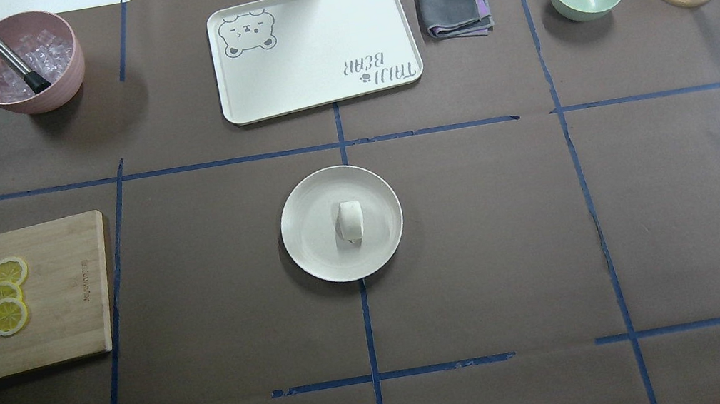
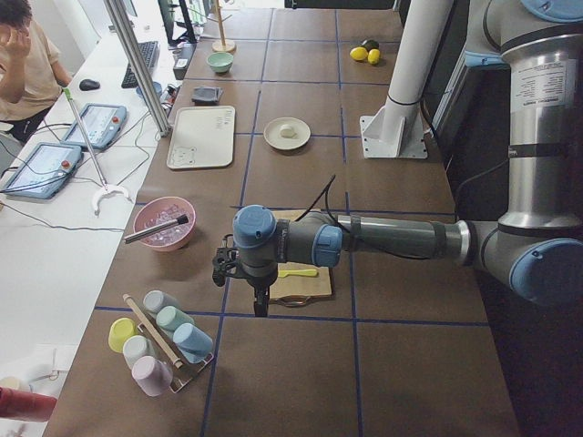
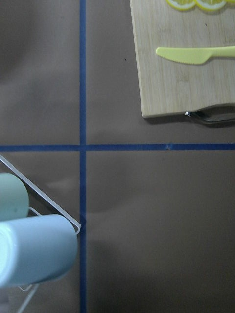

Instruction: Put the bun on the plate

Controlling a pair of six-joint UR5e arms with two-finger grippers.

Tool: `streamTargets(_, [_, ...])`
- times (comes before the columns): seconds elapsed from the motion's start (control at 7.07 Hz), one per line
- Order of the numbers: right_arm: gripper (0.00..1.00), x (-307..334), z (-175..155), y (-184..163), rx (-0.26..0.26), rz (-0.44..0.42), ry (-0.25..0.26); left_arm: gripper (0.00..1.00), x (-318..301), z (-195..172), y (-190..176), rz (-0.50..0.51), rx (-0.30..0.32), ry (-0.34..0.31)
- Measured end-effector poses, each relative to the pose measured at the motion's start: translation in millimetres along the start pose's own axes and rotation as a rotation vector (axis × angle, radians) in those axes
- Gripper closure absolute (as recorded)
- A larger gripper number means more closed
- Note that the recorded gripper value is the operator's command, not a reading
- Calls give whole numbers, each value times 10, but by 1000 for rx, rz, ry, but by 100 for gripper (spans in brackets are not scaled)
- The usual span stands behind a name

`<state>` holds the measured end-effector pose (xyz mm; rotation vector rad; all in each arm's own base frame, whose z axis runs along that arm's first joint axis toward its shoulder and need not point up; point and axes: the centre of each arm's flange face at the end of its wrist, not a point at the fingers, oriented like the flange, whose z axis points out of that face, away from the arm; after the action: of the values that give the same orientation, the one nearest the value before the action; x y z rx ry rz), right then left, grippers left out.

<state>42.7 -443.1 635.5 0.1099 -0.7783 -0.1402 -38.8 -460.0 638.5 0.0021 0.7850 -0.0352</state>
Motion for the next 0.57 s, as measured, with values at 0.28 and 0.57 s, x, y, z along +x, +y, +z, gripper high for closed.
streamTargets(0.28, [0,18,18,3,-3,0,2,0,10,24,-11,4,-5,0])
streamTargets(0.57, [0,56,61,7,-11,5,3,0,16,39,-1,7,-9,0])
